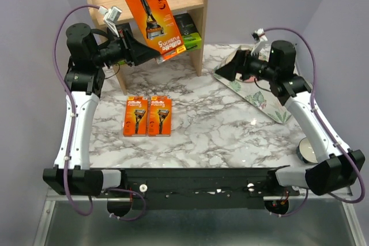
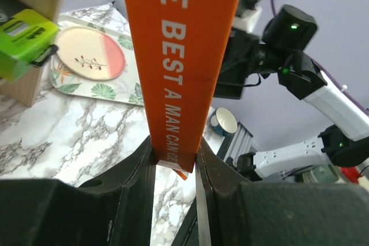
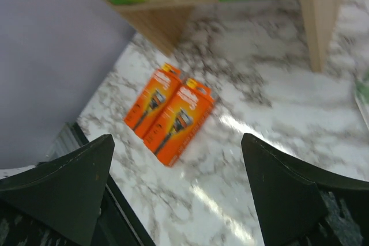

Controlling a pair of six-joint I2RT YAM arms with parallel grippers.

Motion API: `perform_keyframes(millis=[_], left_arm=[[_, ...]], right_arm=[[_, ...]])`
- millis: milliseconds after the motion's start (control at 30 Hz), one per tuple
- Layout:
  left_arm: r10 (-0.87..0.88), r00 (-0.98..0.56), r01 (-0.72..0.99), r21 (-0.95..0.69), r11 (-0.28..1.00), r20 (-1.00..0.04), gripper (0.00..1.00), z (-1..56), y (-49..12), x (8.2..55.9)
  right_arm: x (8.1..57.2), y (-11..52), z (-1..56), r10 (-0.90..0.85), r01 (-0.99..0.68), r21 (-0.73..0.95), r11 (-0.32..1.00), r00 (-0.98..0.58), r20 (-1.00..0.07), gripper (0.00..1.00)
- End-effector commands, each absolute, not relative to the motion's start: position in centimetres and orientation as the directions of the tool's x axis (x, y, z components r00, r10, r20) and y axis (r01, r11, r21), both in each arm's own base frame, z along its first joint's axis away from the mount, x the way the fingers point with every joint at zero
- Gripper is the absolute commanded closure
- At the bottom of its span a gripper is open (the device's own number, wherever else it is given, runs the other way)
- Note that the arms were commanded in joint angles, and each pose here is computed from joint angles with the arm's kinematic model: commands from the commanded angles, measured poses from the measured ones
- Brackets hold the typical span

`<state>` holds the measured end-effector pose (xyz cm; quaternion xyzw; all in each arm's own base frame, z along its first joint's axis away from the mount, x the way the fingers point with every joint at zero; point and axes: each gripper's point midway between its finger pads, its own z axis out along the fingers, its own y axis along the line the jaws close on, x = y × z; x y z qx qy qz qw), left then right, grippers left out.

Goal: Place and organize the shaving razors onto the shelf

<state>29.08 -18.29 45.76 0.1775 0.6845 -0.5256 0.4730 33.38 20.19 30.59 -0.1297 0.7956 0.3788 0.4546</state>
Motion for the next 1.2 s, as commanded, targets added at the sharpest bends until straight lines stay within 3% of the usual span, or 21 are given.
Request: perform_keyframes(millis=[0, 200, 500, 967, 1067, 1100, 1167], left_arm=[[-0.317, -0.551, 0.695, -0.635, 0.337, -0.772, 0.85, 47.0, -16.0, 32.1], [-0.339, -0.578, 0.657, -0.669, 0.347, -0.743, 0.81, 46.7, -13.9, 34.4], [-0.303, -0.692, 0.602, -0.756, 0.259, -0.655, 0.8, 44.8, -13.9, 34.1], [-0.304, -0.73, 0.563, -0.791, 0.239, -0.612, 0.79, 44.0, -13.9, 34.5], [-0.306, -0.73, 0.563, -0.791, 0.239, -0.612, 0.79, 44.1, -13.9, 34.7], [-0.305, -0.732, 0.561, -0.793, 0.238, -0.609, 0.79, 44.0, -13.9, 34.6], [-0.311, -0.734, 0.554, -0.798, 0.239, -0.603, 0.78, 43.9, -13.9, 34.8]], right_arm=[[33.2, 25.4, 40.6, 0.185, -0.797, 0.469, 0.38, -0.431, -0.883, 0.0], [33.3, 30.2, 44.7, 0.218, -0.863, 0.469, 0.19, -0.429, -0.877, 0.0], [36.9, 36.0, 46.6, 0.231, -0.885, 0.461, 0.062, -0.436, -0.869, 0.0], [37.2, 40.9, 46.3, 0.231, -0.847, 0.531, -0.006, -0.518, -0.823, 0.01], [37.7, 41.1, 46.3, 0.249, -0.836, 0.549, 0.02, -0.527, -0.812, 0.09], [37.9, 41.2, 46.0, 0.25, -0.831, 0.555, 0.032, -0.531, -0.81, 0.18], [38.3, 41.3, 46.0, 0.261, -0.829, 0.558, 0.041, -0.53, -0.807, 0.25]])
